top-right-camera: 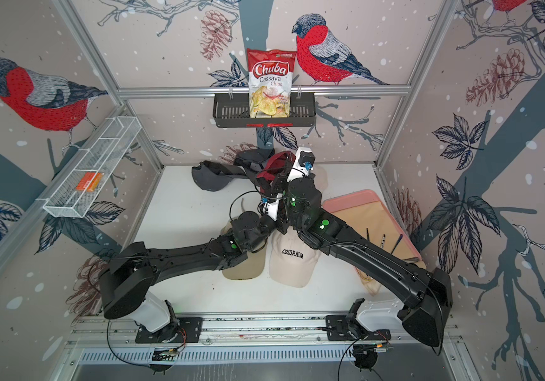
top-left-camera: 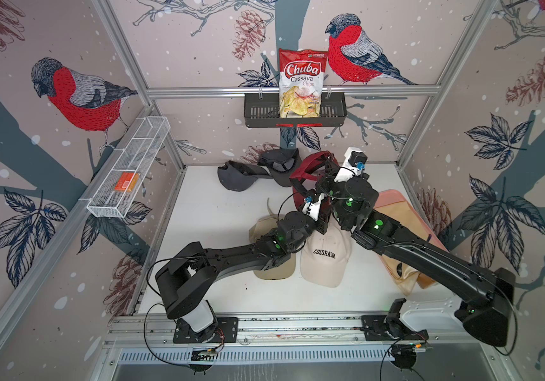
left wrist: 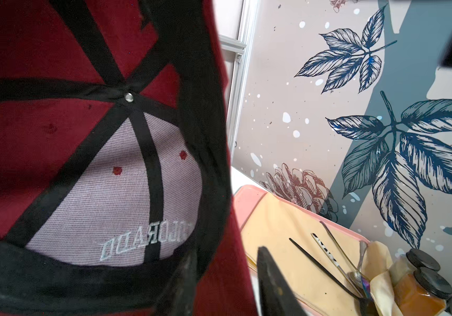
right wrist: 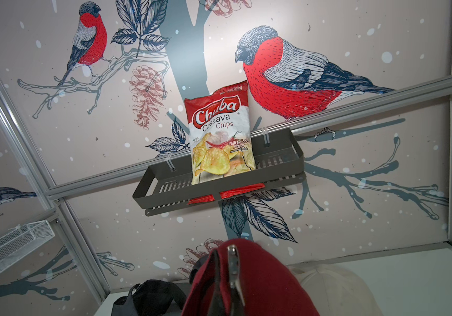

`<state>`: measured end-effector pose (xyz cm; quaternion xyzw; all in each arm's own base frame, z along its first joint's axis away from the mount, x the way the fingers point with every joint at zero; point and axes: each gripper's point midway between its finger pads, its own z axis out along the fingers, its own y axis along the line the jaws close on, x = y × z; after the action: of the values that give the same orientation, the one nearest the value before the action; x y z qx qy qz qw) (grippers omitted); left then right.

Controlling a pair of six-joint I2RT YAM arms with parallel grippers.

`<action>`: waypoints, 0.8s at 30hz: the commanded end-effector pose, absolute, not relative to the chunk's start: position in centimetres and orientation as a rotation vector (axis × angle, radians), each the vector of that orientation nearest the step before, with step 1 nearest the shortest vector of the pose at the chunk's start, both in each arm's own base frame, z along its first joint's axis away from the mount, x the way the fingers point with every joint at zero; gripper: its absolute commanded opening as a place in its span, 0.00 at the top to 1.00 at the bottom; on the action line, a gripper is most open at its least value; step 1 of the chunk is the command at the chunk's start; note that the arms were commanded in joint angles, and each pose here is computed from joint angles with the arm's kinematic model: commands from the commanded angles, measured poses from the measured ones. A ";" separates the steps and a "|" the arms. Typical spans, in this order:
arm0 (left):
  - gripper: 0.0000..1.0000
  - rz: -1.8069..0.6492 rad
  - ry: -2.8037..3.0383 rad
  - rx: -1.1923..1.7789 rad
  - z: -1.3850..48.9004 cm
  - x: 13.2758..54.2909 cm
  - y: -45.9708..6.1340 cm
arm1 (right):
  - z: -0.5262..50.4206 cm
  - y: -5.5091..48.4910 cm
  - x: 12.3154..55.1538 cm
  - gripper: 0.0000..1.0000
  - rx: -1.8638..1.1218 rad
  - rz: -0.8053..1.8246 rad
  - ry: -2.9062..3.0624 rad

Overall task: Open the adjustable buckle of the baseball cap
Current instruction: Place the baseball cap at the center of the board.

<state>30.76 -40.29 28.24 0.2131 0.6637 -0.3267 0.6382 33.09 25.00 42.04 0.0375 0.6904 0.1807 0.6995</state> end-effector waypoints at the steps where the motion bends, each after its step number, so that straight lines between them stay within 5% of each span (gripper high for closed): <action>1: 0.82 -0.777 1.493 0.466 29.2 31.0 -40.3 | 43.3 24.6 32.8 1.00 0.124 0.435 1.493; 5: 1.00 -0.767 1.492 0.487 29.4 30.9 -40.2 | 43.2 24.6 32.7 1.00 0.118 0.437 1.490; 16: 1.00 -0.756 1.532 0.509 30.6 31.4 -38.1 | 42.8 23.9 32.7 1.00 0.082 0.394 1.480; 24: 1.00 -0.782 1.672 0.562 29.7 32.2 -34.4 | 44.2 23.3 30.9 0.48 -0.065 0.463 1.407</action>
<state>32.54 -34.98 30.07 0.2286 0.6982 -0.3174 0.5996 31.78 22.48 42.86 0.0098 0.6638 0.1862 0.7243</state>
